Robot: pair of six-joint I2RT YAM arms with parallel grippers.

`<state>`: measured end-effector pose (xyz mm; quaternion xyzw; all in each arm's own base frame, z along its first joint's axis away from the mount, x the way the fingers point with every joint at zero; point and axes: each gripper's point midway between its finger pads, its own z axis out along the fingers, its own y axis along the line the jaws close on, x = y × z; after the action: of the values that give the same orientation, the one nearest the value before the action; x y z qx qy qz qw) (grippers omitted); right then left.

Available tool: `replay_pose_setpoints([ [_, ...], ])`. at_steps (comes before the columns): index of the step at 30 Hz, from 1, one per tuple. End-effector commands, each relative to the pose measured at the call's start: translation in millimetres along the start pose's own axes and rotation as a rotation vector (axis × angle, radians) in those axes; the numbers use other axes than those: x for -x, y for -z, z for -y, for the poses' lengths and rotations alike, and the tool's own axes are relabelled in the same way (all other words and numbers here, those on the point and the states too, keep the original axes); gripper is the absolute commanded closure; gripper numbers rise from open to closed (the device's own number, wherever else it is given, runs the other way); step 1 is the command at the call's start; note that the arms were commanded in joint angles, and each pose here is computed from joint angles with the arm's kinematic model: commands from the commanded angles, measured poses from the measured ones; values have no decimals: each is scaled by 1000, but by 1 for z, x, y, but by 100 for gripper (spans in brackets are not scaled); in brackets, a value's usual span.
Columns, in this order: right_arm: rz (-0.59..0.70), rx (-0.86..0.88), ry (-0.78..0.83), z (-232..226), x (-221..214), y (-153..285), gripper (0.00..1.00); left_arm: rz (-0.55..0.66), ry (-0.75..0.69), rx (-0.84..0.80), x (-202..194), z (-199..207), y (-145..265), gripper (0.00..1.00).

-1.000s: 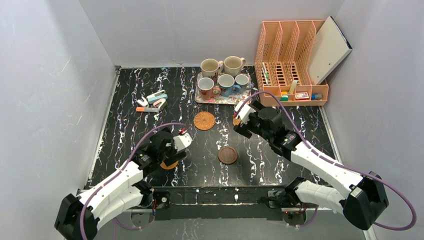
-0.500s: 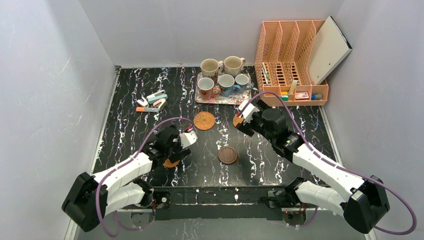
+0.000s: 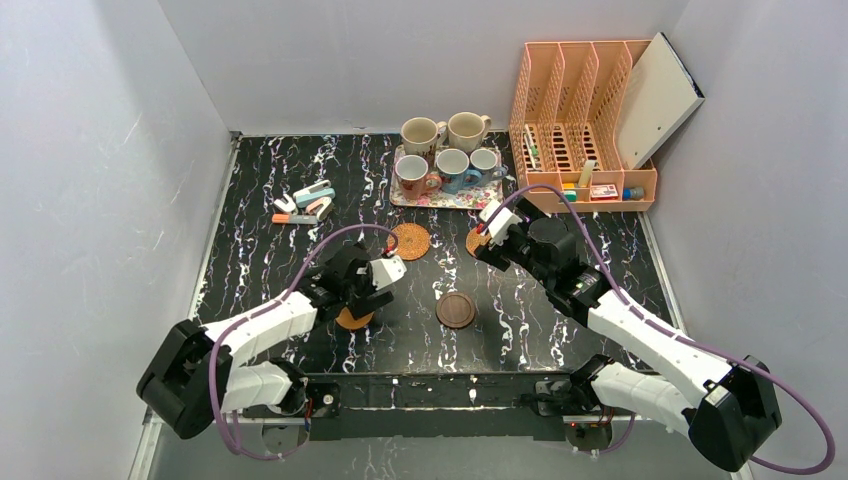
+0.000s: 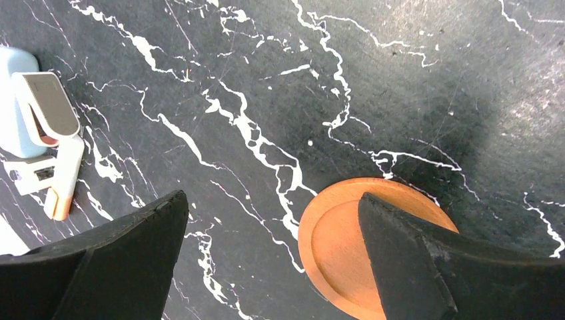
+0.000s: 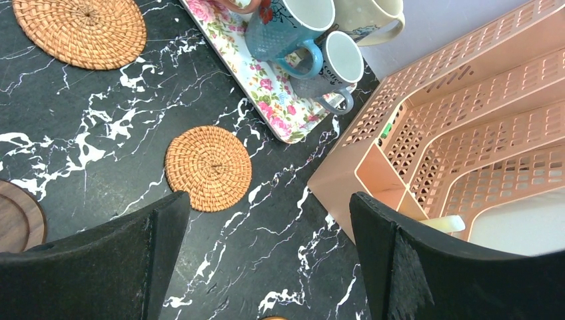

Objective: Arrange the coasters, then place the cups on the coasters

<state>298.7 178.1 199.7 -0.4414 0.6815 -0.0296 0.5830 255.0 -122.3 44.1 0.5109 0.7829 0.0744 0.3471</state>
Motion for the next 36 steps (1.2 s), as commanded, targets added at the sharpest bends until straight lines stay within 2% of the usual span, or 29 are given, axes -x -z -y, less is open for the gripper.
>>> replay_pose_setpoints([
  [1,34,-53,-6,12,7,1,2,-27,0,-73,-4,17,-5,2],
  [16,35,-50,-5,13,5,1,2,-8,8,-85,9,16,-16,2],
  [26,-13,-57,0,15,-5,-3,2,101,74,-34,31,3,1,2],
  [30,-131,-103,-27,34,-27,0,2,205,112,34,43,-12,25,2],
  [36,-395,-176,-137,71,-100,16,2,268,131,65,40,-17,51,2],
])
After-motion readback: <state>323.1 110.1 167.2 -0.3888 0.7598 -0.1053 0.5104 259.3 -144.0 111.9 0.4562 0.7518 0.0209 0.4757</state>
